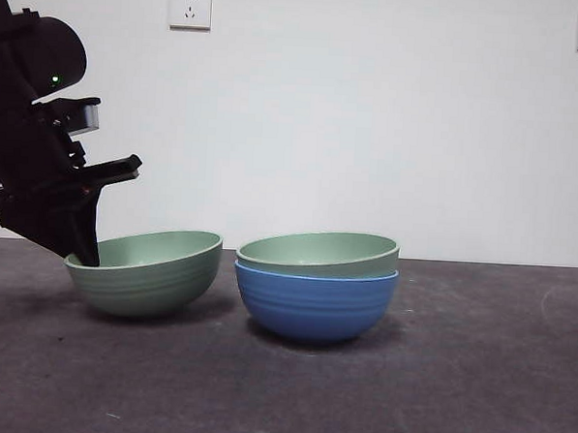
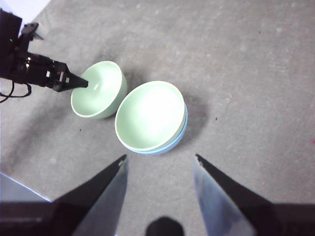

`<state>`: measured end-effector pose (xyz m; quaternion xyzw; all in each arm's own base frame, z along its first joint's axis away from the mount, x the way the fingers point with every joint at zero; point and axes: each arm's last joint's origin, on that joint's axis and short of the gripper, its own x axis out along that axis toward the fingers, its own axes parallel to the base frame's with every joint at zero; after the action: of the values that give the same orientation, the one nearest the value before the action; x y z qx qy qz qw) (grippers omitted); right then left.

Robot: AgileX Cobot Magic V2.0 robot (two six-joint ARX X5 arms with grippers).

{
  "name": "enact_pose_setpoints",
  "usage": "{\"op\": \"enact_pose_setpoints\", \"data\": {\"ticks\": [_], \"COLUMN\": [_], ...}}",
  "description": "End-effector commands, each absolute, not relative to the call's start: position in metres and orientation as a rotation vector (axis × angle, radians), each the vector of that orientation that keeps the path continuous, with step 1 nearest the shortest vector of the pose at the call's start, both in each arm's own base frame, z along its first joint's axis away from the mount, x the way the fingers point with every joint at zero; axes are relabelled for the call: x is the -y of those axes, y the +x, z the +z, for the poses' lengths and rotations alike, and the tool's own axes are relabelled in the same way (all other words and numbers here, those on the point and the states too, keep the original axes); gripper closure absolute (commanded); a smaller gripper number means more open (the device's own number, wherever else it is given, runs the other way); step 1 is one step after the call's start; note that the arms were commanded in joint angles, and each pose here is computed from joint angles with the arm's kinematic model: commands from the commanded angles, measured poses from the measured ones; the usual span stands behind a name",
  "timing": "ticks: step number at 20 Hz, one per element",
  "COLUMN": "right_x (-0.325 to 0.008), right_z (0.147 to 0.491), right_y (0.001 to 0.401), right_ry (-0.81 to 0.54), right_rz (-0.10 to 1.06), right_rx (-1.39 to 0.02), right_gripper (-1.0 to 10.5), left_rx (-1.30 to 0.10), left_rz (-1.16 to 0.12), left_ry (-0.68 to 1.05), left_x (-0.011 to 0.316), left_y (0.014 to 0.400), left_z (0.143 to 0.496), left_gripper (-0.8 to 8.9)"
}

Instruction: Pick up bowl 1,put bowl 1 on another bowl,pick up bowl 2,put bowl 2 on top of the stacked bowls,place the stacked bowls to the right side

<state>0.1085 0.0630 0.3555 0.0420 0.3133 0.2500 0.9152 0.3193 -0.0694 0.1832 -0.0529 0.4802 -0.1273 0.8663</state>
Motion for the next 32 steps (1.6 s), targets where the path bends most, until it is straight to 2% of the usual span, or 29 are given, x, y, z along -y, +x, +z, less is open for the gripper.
{"op": "enact_pose_setpoints", "data": {"ticks": [1,7,10,13,18,26,29,31,32], "right_x": [-0.063,-0.063,-0.063,-0.063,-0.063,-0.063,-0.063,-0.063,-0.063], "right_z": [0.356,0.355,0.355,0.355,0.355,0.354,0.353,0.353,0.353], "right_y": [0.108,0.109,0.109,0.109,0.109,0.108,0.108,0.107,0.107], "right_ry": [0.077,0.076,0.076,0.076,0.076,0.072,0.069,0.067,0.067], "right_rz": [0.515,0.514,0.514,0.514,0.515,0.515,0.513,0.514,0.514], "right_rx": [-0.645,-0.651,-0.651,-0.651,-0.652,-0.668,-0.678,-0.68,-0.68], "right_gripper": [7.2,7.2,7.2,7.2,7.2,7.2,7.2,7.2,7.2], "left_rx": [-0.97,-0.892,-0.87,-0.821,-0.848,-0.956,-0.955,-0.951,-0.956], "left_rz": [-0.295,-0.4,-0.495,-0.588,-0.62,-0.606,-0.588,-0.598,-0.599], "left_ry": [-0.121,-0.096,-0.051,0.01,0.065,0.069,0.083,0.078,0.078], "left_x": [0.071,0.092,0.122,0.154,0.185,0.202,0.203,0.204,0.204], "left_y": [0.319,0.309,0.3,0.29,0.293,0.306,0.307,0.307,0.306], "left_z": [0.195,0.247,0.272,0.281,0.257,0.214,0.212,0.212,0.212], "left_gripper": [8.22,8.22,8.22,8.22,8.22,8.22,8.22,7.71,6.73]}}
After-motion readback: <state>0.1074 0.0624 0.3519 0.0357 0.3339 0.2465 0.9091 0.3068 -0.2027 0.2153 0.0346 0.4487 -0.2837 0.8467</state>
